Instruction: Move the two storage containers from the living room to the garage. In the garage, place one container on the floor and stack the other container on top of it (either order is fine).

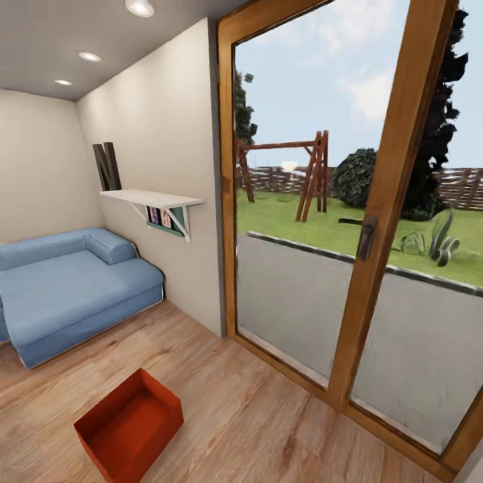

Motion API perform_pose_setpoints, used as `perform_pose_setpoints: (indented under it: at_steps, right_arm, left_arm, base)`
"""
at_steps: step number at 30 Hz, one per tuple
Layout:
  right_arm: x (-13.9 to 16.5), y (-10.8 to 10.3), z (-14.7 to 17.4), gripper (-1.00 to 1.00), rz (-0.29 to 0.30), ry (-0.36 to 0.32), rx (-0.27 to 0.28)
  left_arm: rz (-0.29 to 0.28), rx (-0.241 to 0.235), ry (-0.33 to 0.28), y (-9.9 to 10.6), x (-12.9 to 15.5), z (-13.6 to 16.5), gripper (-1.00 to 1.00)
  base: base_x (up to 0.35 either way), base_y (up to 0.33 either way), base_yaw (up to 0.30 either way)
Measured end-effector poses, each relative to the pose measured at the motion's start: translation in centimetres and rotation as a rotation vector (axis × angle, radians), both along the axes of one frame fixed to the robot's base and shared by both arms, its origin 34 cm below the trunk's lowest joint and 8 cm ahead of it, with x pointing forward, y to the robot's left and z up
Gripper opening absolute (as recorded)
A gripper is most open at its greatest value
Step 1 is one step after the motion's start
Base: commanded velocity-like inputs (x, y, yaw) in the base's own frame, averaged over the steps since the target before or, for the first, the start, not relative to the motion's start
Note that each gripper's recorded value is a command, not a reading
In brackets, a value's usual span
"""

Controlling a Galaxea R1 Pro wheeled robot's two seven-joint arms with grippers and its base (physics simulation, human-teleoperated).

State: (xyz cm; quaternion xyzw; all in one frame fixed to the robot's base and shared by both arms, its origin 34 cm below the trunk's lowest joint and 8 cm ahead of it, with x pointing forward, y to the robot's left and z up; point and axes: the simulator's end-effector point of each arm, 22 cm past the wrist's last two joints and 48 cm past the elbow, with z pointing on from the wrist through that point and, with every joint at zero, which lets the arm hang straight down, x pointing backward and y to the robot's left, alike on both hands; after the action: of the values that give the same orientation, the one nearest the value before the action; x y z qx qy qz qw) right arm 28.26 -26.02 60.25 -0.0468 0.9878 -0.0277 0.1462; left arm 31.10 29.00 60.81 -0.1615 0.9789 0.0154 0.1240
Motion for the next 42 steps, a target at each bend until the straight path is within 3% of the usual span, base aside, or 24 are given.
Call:
perform_pose_setpoints:
  at_steps: [42]
  right_arm:
    - [-0.02, 0.11, 0.00, 1.00, 0.005, 0.000, 0.000]
  left_arm:
    - [0.001, 0.001, -0.002, 0.02, 0.03, 0.01, 1.00]
  base:
    - [0.197, -0.253, 0.279]
